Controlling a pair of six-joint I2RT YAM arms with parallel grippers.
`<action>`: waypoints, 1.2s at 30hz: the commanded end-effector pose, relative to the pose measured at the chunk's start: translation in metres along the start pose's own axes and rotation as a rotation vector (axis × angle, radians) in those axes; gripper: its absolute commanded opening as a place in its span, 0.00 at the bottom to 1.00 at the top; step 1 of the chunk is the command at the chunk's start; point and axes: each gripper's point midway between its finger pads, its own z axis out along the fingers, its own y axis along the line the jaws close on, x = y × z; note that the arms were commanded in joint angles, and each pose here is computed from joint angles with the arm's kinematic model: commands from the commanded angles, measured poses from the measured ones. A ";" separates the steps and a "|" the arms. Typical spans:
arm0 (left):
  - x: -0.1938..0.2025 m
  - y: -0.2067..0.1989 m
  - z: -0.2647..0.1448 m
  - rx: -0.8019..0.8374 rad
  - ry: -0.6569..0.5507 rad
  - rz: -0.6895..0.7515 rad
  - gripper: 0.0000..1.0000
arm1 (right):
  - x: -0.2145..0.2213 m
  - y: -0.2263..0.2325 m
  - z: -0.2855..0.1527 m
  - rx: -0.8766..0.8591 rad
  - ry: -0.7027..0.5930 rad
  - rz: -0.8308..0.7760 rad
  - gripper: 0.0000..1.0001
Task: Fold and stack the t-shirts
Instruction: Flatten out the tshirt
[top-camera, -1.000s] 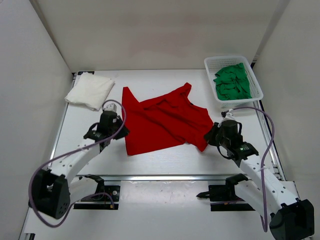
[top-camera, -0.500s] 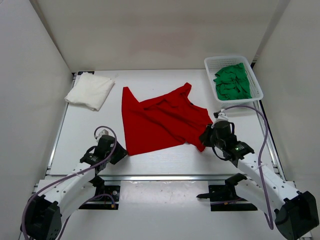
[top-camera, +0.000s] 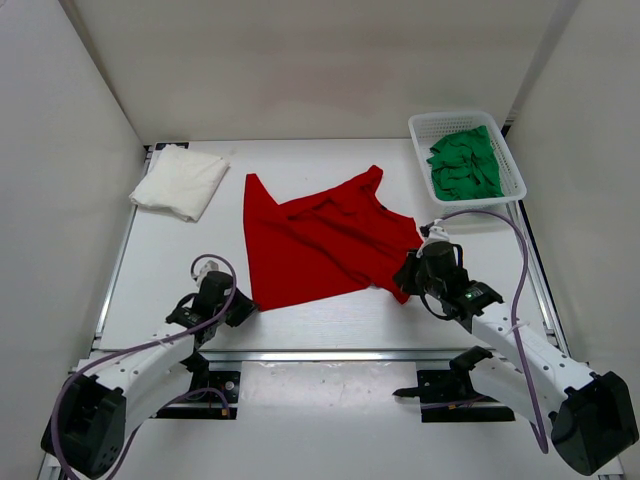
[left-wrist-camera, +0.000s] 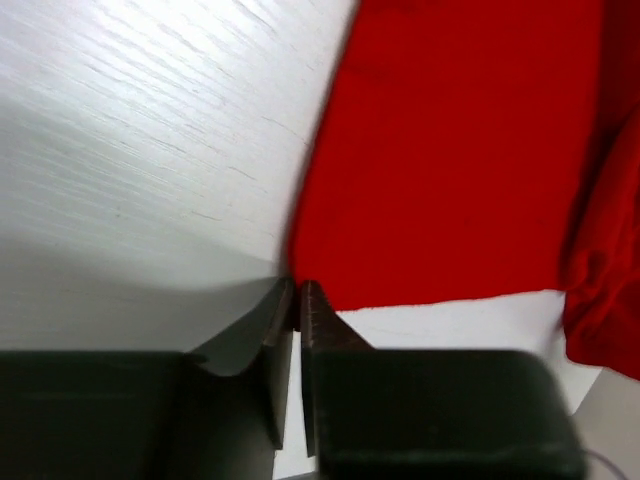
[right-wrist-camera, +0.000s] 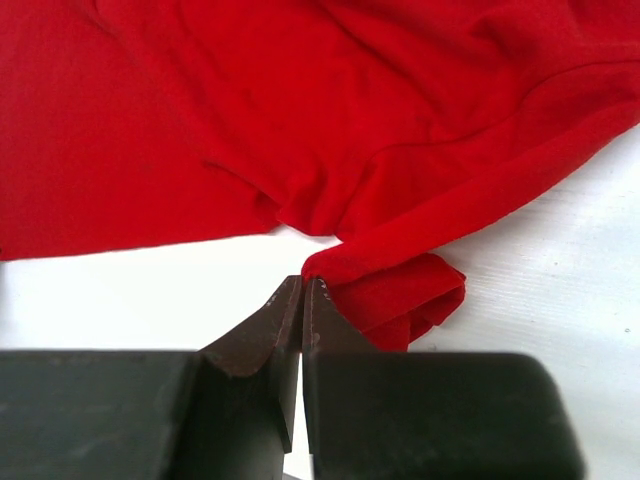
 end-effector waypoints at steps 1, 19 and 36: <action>-0.005 -0.003 0.002 0.026 -0.020 -0.019 0.14 | -0.026 0.013 -0.002 -0.037 -0.073 -0.003 0.00; -0.260 -0.251 -0.196 0.544 -0.527 0.199 0.00 | -0.239 0.048 -0.174 0.123 -0.565 -0.075 0.00; -0.343 -0.229 -0.148 0.421 -0.607 0.057 0.00 | -0.408 0.055 -0.093 0.076 -0.516 -0.205 0.00</action>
